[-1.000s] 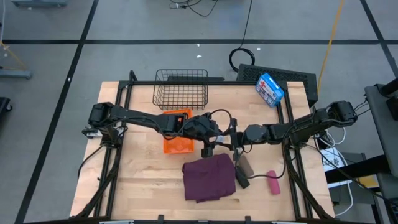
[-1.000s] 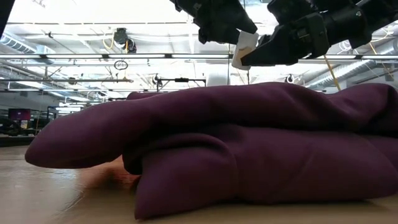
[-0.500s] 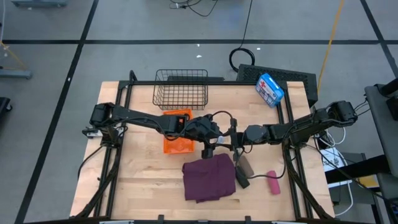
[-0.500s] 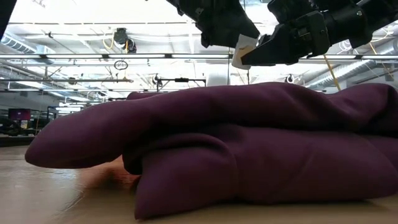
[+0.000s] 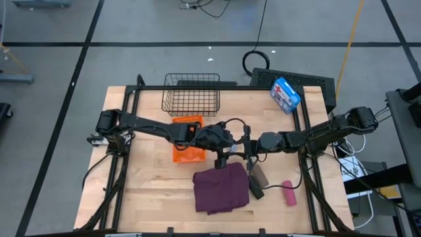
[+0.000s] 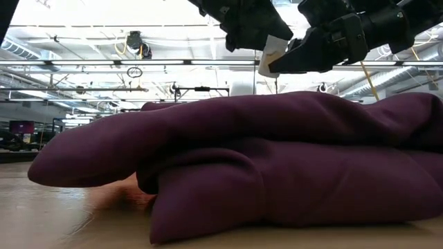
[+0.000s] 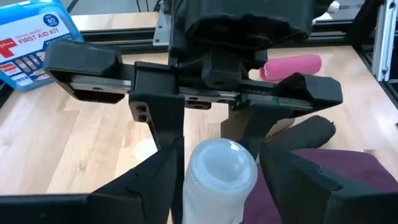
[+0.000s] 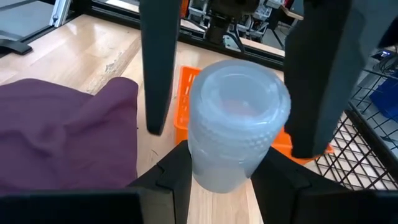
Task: Pick & place medical supplies in basket/bin
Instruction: Put the top white pill bottle into the top orange bin
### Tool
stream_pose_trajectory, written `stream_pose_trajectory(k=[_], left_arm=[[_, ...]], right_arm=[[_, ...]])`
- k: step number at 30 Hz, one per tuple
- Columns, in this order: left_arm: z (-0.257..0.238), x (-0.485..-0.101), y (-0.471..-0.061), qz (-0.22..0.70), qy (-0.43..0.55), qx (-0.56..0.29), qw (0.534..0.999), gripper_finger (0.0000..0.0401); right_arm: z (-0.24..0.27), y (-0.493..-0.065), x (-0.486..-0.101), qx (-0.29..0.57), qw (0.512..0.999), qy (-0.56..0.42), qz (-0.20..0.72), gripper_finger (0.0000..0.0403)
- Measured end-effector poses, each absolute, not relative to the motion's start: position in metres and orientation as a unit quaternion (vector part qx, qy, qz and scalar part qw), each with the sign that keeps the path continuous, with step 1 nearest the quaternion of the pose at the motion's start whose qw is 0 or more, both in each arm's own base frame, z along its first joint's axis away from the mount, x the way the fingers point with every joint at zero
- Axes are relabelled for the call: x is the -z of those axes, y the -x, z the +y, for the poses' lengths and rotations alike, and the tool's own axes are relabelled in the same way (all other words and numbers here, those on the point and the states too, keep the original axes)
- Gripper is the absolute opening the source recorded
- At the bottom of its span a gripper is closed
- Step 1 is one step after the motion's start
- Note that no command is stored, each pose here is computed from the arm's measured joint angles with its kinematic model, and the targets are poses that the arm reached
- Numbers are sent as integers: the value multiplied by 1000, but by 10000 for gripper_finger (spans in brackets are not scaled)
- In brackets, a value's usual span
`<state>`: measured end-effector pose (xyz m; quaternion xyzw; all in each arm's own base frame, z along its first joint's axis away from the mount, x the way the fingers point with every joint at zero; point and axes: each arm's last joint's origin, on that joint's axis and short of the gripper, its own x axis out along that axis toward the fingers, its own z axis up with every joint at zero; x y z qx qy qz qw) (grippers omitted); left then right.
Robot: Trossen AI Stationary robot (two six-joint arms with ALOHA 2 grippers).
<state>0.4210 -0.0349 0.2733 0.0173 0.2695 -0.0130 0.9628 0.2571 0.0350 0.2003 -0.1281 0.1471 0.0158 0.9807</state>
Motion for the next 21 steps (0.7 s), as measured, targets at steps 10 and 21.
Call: stream_pose_trajectory(k=[10,21], left_arm=[[-32,-273,-421,271,-21,5,962,138],[-30,-283,-416,264,-33,-12,964,138]], right_arm=[[35,-257,-200,-15,981,119,150,122],[35,-257,-202,-5,984,105,142,160]])
